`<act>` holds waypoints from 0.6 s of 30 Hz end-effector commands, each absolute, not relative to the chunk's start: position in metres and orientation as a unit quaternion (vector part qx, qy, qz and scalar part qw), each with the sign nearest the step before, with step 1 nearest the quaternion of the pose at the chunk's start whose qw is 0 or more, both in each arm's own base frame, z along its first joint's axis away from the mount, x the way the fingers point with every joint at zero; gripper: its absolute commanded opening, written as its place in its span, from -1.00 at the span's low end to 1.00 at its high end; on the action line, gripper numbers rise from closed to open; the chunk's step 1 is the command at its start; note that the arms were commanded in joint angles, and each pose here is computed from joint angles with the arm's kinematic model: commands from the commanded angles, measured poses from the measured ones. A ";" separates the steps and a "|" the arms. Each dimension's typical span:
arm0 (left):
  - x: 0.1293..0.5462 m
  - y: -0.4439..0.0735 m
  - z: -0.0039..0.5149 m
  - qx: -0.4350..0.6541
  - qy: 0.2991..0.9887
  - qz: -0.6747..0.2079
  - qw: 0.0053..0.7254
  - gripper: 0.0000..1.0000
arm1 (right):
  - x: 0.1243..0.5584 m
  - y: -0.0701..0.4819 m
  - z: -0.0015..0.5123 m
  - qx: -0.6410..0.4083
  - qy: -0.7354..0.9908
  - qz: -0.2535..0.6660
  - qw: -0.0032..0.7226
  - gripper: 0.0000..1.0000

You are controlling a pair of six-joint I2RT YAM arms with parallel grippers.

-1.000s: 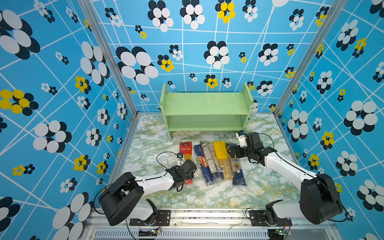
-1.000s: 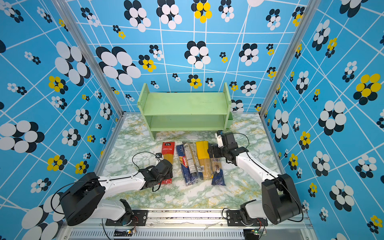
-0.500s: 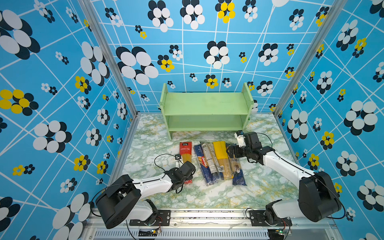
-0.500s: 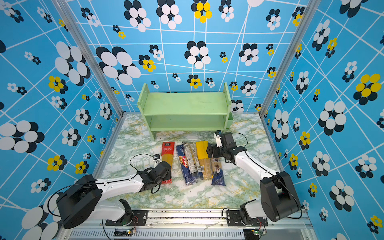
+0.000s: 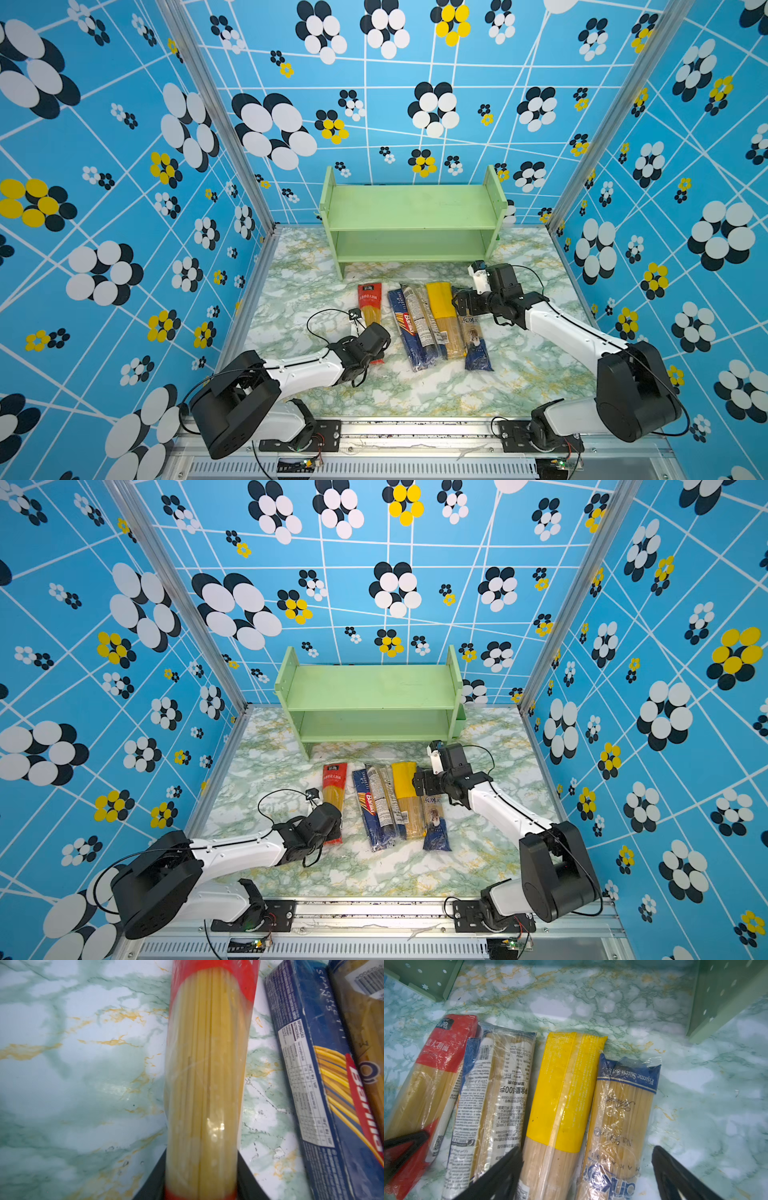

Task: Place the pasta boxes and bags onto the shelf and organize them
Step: 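Close the left gripper on the red spaghetti bag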

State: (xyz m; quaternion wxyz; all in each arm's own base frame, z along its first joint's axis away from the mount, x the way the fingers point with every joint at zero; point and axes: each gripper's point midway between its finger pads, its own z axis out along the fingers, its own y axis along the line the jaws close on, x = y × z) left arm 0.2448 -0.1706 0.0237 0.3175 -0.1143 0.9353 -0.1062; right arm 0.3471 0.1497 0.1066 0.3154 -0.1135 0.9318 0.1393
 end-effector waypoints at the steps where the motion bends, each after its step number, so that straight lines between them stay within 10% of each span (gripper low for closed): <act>1: 0.195 -0.152 -0.026 -0.077 0.974 -0.062 0.205 -0.35 | 0.353 0.157 0.114 -0.115 0.928 0.147 0.323 0.98; 8: 0.200 -0.159 -0.019 -0.061 0.974 -0.065 0.209 -0.56 | 0.354 0.157 0.113 -0.118 0.928 0.146 0.322 0.99; 12: 0.207 -0.162 -0.008 -0.047 0.972 -0.063 0.220 -1.00 | 0.355 0.158 0.113 -0.121 0.928 0.146 0.321 0.99; 18: 0.219 -0.164 0.009 -0.046 0.965 -0.075 0.246 -1.00 | 0.358 0.159 0.112 -0.124 0.928 0.144 0.319 0.99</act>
